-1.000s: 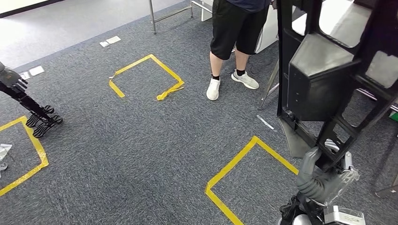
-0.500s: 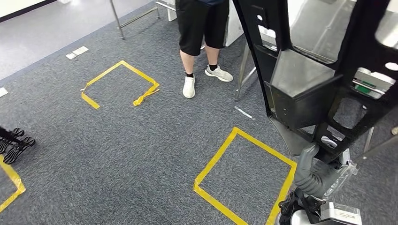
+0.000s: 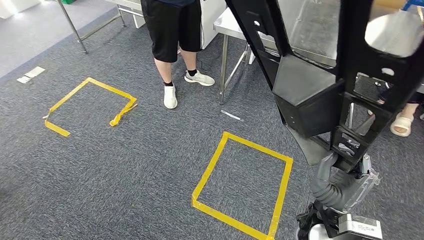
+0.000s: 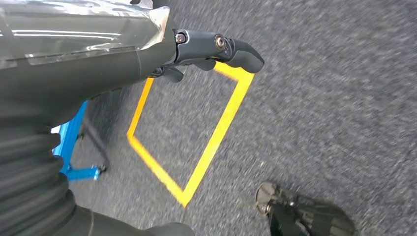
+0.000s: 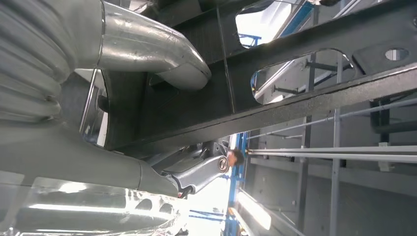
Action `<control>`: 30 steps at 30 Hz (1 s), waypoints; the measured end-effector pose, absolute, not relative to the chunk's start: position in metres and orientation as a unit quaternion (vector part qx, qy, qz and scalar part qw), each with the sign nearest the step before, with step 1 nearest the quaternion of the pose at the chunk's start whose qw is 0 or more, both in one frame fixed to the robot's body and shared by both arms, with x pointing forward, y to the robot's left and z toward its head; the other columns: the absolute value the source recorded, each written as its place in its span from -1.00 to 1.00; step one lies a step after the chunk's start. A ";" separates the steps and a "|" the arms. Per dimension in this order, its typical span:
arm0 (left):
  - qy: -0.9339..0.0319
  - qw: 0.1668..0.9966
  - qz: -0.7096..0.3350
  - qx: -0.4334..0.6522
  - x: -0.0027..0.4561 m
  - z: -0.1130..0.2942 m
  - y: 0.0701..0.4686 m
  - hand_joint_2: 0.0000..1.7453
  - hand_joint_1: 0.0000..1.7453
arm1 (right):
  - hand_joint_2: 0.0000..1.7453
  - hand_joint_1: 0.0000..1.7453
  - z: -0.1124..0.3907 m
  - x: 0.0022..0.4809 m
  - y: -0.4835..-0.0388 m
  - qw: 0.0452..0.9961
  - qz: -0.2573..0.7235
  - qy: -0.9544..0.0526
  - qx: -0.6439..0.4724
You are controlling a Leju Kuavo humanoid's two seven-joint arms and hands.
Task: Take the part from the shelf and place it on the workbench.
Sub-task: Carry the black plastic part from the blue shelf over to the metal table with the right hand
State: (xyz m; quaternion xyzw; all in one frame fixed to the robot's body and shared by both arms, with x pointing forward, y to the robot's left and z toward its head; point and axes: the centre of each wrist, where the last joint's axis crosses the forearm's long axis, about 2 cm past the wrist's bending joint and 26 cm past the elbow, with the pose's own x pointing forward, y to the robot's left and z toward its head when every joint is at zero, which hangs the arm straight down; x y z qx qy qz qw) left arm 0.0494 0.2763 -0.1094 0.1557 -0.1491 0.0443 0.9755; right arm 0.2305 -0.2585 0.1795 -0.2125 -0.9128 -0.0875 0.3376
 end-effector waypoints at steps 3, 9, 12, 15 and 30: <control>-0.150 0.976 0.037 0.156 0.050 -0.109 0.276 1.00 -1.00 | 1.00 1.00 0.181 0.232 -0.259 0.335 -0.089 -0.914 -0.211; -0.151 0.976 0.030 0.156 0.050 -0.109 0.275 1.00 -1.00 | 1.00 1.00 0.180 0.232 -0.262 0.334 -0.088 -0.916 -0.206; -0.152 0.976 0.023 0.154 0.051 -0.109 0.274 1.00 -1.00 | 1.00 1.00 0.180 0.232 -0.263 0.331 -0.088 -0.917 -0.207; -0.155 0.976 0.019 0.152 0.053 -0.109 0.273 1.00 -1.00 | 1.00 1.00 0.180 0.232 -0.264 0.329 -0.088 -0.916 -0.209; -0.160 0.977 0.014 0.143 0.056 -0.108 0.271 1.00 -1.00 | 1.00 1.00 0.179 0.231 -0.265 0.324 -0.082 -0.918 -0.213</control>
